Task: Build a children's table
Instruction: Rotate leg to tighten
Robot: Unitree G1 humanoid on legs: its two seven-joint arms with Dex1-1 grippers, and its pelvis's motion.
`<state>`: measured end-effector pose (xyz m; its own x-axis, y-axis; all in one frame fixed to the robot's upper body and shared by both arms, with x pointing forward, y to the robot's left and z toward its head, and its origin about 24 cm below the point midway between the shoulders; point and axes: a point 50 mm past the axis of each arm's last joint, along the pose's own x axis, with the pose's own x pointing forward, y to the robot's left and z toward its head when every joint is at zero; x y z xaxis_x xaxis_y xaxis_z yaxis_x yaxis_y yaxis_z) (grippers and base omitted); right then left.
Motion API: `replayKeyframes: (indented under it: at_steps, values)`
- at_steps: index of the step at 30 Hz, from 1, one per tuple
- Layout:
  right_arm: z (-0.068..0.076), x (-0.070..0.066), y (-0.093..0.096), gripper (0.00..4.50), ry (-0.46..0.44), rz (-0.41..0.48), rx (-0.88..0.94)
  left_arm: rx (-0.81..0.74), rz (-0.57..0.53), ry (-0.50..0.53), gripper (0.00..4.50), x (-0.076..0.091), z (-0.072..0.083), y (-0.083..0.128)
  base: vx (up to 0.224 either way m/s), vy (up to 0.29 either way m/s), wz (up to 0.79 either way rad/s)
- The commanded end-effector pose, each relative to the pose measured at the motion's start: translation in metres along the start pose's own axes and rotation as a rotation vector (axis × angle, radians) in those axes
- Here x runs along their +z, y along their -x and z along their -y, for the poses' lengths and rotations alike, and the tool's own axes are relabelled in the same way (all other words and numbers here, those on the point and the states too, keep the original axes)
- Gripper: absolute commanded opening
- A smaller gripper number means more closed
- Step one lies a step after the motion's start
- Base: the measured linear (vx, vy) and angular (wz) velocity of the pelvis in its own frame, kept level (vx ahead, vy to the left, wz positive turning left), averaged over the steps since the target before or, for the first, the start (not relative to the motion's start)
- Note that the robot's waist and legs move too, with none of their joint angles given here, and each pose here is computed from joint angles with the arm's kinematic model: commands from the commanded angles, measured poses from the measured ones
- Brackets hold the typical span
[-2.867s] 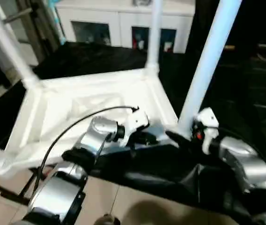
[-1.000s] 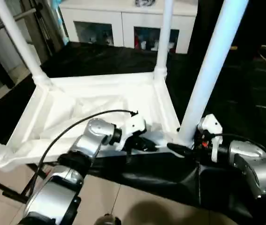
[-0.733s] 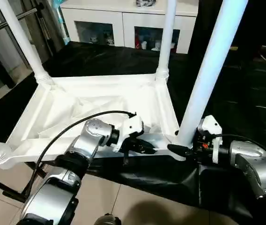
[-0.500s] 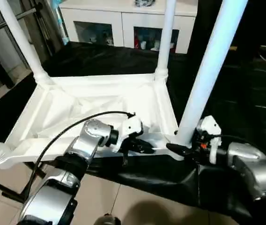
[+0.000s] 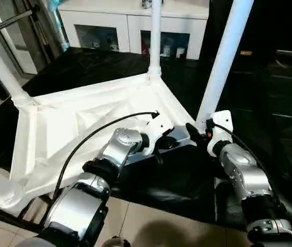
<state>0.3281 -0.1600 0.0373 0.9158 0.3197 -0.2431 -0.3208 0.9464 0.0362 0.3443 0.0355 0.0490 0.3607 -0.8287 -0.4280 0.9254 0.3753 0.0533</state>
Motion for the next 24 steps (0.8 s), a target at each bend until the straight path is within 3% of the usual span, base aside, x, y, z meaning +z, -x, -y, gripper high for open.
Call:
replayKeyframes:
  at_steps: [1, 2, 5, 6, 9, 18, 21, 24]
  values:
    - [-0.049, -0.012, -0.009, 3.3, -0.064, -0.04, 0.238, -0.013, 0.111, -0.069, 0.0, 0.035, 0.006, -0.013, 0.0, 0.0, 0.0]
    - [-0.049, -0.012, -0.008, 3.47, -0.081, -0.036, 0.251, -0.021, 0.115, -0.073, 0.0, 0.035, 0.007, -0.013, 0.0, 0.0, 0.0]
    - [-0.046, -0.01, -0.006, 3.8, -0.019, -0.032, 0.273, -0.045, 0.118, -0.085, 0.0, 0.033, 0.006, -0.01, 0.0, 0.0, 0.0]
    - [-0.043, -0.009, 0.0, 3.8, 0.027, -0.026, 0.342, -0.103, 0.121, -0.105, 0.0, 0.029, 0.008, -0.006, 0.0, 0.0, 0.0]
    - [-0.041, -0.008, 0.002, 3.8, 0.037, -0.024, 0.368, -0.123, 0.121, -0.112, 0.0, 0.027, 0.008, -0.004, 0.0, 0.0, 0.0]
    - [-0.008, -0.002, 0.048, 3.8, 0.179, -0.088, 0.707, -0.392, 0.121, -0.198, 0.0, 0.014, 0.011, 0.025, 0.0, 0.0, 0.0]
    - [-0.004, -0.002, 0.054, 3.8, 0.183, -0.116, 0.75, -0.433, 0.107, -0.205, 0.0, 0.011, 0.011, 0.031, 0.0, 0.0, 0.0]
    - [-0.005, -0.002, 0.058, 3.47, 0.178, -0.137, 0.791, -0.464, 0.104, -0.209, 0.0, 0.01, 0.01, 0.035, 0.0, 0.0, 0.0]
